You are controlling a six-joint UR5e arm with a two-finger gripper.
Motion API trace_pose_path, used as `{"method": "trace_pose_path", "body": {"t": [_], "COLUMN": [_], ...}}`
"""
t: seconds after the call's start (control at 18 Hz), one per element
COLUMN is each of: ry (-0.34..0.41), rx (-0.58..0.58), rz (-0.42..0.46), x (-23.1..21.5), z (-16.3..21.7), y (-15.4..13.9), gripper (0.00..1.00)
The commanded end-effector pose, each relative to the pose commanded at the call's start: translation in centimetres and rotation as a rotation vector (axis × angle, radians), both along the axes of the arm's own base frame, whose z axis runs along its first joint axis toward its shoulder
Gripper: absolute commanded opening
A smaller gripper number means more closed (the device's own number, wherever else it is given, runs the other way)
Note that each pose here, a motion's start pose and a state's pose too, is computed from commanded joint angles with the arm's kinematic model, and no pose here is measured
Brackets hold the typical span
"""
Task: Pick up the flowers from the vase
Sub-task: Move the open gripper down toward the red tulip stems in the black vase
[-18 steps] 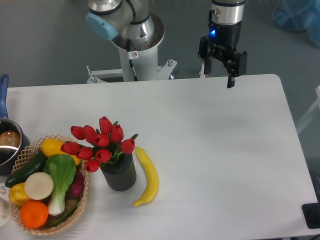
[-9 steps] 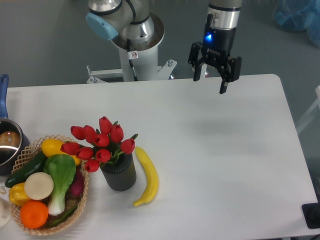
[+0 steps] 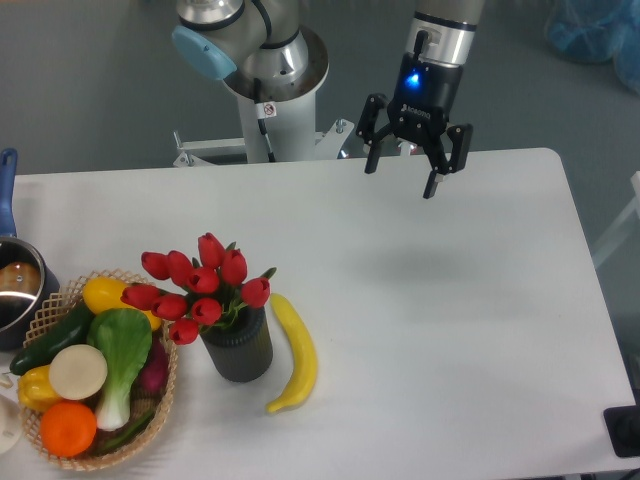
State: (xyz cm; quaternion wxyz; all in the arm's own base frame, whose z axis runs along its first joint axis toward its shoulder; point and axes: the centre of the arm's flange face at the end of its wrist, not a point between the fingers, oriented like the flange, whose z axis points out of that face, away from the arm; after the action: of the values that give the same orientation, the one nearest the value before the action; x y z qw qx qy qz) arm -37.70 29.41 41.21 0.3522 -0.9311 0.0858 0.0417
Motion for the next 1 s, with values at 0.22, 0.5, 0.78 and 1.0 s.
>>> {"method": "trace_pose_path", "body": {"t": [0.22,0.5,0.78,1.0], "ry": [0.037,-0.055,-0.089,-0.114], "rx": [0.012,0.175,0.185,0.172], "rz": [-0.026,-0.079,-0.105,-0.142], "x": [0.9,1.3,1.4,2.3], "z": [-0.6,-1.4,-2.6,-3.7], "y": [0.8,2.9,4.1,5.7], "gripper": [1.0,1.0,1.0,1.0]}}
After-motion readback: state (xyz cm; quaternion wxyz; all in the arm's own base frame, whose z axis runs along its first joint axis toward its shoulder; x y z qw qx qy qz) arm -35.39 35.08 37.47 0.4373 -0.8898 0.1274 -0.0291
